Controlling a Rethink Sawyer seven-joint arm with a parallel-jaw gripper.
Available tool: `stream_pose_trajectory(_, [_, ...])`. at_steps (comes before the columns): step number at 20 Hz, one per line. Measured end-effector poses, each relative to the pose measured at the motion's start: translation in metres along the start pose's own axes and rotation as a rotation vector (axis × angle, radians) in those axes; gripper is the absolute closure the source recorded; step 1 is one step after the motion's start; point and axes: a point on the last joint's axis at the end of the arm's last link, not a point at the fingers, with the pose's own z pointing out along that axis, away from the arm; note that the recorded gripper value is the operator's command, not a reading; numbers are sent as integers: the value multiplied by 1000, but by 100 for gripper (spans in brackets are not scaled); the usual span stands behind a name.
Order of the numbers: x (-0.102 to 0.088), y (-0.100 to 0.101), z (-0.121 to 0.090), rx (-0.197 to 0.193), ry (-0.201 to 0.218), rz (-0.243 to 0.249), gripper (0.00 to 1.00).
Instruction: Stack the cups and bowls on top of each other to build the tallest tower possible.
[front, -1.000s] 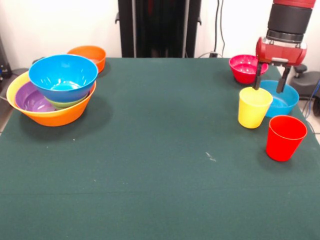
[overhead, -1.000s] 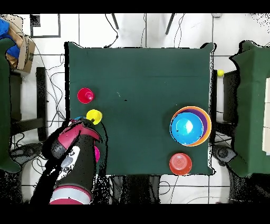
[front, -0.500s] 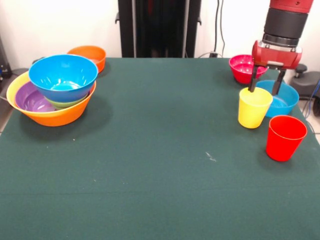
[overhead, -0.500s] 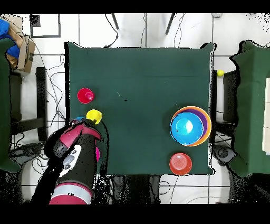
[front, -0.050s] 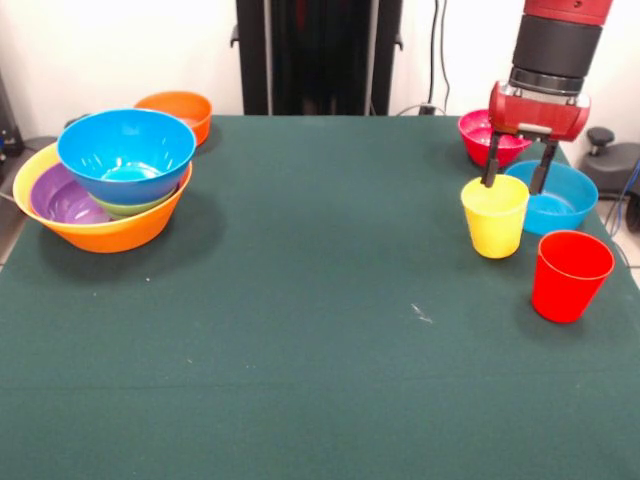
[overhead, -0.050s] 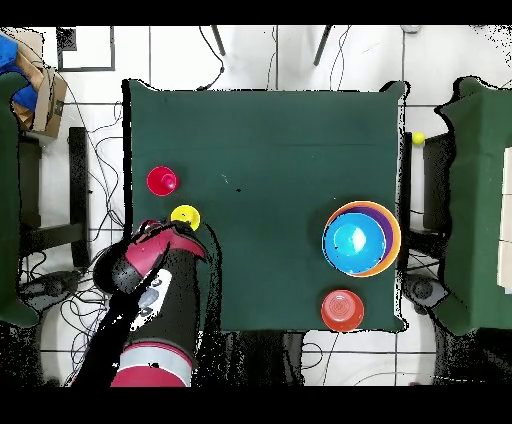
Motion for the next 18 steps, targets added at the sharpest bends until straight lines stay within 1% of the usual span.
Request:
stream_pose_trajectory(4, [-4, -5, 0, 2, -2, 11, 0])
stream_pose_trajectory(8, [-4, -3, -1, 0, -3, 8, 0])
stream_pose_trajectory(15, [2, 4, -3, -2, -4, -8, 0])
stream_pose_trajectory(18, [7, 9, -6, -2, -7, -24, 0])
